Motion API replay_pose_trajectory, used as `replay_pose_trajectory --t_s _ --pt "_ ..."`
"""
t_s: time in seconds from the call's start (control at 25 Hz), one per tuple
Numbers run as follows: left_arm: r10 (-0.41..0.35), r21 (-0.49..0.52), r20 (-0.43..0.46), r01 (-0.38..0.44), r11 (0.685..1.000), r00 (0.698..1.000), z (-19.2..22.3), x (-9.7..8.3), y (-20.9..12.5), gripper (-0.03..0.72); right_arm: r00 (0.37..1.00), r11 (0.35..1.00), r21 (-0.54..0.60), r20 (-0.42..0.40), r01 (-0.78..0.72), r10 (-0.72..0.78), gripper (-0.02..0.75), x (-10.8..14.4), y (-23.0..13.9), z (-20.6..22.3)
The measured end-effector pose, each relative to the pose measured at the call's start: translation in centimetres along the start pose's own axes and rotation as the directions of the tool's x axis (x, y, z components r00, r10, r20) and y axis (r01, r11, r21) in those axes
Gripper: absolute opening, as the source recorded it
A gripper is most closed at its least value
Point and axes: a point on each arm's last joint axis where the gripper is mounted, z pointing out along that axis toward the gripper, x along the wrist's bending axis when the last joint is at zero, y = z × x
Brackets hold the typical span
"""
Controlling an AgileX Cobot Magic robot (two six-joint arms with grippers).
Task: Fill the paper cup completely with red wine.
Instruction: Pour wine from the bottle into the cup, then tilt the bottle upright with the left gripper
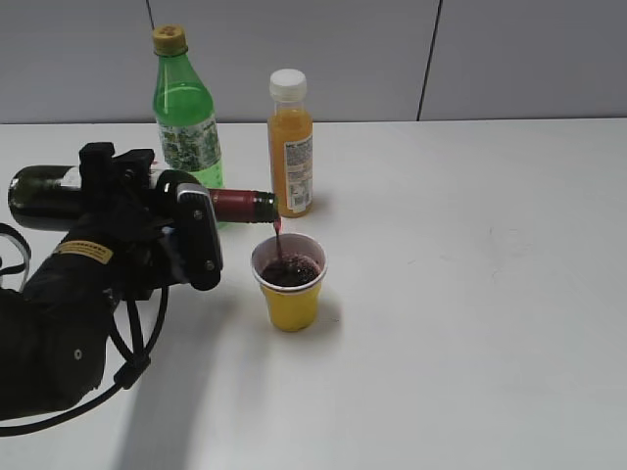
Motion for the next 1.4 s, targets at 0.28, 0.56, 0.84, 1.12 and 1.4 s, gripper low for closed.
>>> replay_pose_trajectory --t_s 0.28,0.56,0.84,1.12,1.4 --pt "0.025 -0.001 0.000 -0.025 1.000 1.000 0.00 0.00 0.01 0.549 1.000 1.000 0.000 0.000 0.000 0.000 0.589 0.00 0.00 0.00" --pt "0.038 -0.002 -0.001 -0.038 0.999 0.999 0.00 0.00 0.01 0.549 1.000 1.000 0.000 0.000 0.000 0.000 0.589 0.00 0.00 0.00" --pt "0.039 -0.002 -0.001 -0.039 0.999 0.999 0.00 0.00 0.01 0.549 1.000 1.000 0.000 0.000 0.000 0.000 0.589 0.00 0.00 0.00" --pt "0.039 -0.002 -0.001 -0.039 0.999 0.999 0.00 0.00 0.01 0.549 1.000 1.000 0.000 0.000 0.000 0.000 0.589 0.00 0.00 0.00" --pt "0.041 -0.002 -0.002 -0.041 0.999 0.999 0.01 0.02 0.03 0.549 1.000 1.000 0.000 0.000 0.000 0.000 0.589 0.00 0.00 0.00"
